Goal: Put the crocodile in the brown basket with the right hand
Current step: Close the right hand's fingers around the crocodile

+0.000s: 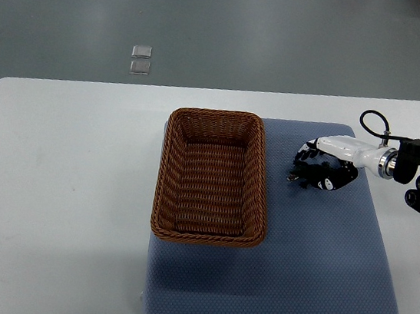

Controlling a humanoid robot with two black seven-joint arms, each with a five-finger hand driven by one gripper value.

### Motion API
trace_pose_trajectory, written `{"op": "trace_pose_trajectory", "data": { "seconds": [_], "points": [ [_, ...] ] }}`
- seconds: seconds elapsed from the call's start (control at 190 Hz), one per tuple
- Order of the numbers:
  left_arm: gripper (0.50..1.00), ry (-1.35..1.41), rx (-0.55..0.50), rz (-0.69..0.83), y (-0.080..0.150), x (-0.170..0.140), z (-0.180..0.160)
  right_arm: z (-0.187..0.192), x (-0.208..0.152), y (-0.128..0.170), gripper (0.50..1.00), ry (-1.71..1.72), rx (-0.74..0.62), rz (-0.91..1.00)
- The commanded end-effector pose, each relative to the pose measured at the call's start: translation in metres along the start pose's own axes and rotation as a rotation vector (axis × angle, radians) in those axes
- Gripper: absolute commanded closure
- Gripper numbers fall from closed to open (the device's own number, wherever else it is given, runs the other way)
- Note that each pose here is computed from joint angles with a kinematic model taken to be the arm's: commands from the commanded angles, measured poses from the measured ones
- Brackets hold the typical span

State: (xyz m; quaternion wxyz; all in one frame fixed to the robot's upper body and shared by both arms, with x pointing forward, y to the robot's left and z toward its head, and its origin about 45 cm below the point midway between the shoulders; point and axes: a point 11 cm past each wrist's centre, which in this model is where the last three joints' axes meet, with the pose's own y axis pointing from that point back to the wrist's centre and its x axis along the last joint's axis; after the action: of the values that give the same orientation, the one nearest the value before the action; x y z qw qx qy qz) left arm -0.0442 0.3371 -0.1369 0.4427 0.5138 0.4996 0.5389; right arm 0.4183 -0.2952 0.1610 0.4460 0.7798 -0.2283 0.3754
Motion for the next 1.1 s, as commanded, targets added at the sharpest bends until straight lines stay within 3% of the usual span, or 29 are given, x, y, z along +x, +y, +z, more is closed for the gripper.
{"op": "trace_pose_trajectory", "data": {
  "seconds": [0.0, 0.152, 0.362, 0.573, 1.093],
  "points": [
    [0.5, 0.0, 0.0, 0.0, 0.0, 0.0, 0.0, 0.0, -0.001, 0.0, 0.767, -0.002, 0.001, -0.004],
    [0.5, 0.0, 0.0, 0.0, 0.0, 0.0, 0.0, 0.0, -0.001, 0.0, 0.785, 0.0, 0.001, -0.004],
    [0.5, 0.0, 0.0, 0.0, 0.0, 0.0, 0.0, -0.001, -0.002, -0.001, 0.92, 0.025, 0.001, -0.014],
    [0.5, 0.0, 0.0, 0.0, 0.0, 0.0, 0.0, -0.001, -0.001, -0.001, 0.991, 0.034, 0.006, -0.015],
    [0.5, 0.0, 0.0, 0.0, 0.0, 0.0, 0.0, -0.003, 0.01, 0.0, 1.0, 0.039, 0.014, 0.01]
  ]
}}
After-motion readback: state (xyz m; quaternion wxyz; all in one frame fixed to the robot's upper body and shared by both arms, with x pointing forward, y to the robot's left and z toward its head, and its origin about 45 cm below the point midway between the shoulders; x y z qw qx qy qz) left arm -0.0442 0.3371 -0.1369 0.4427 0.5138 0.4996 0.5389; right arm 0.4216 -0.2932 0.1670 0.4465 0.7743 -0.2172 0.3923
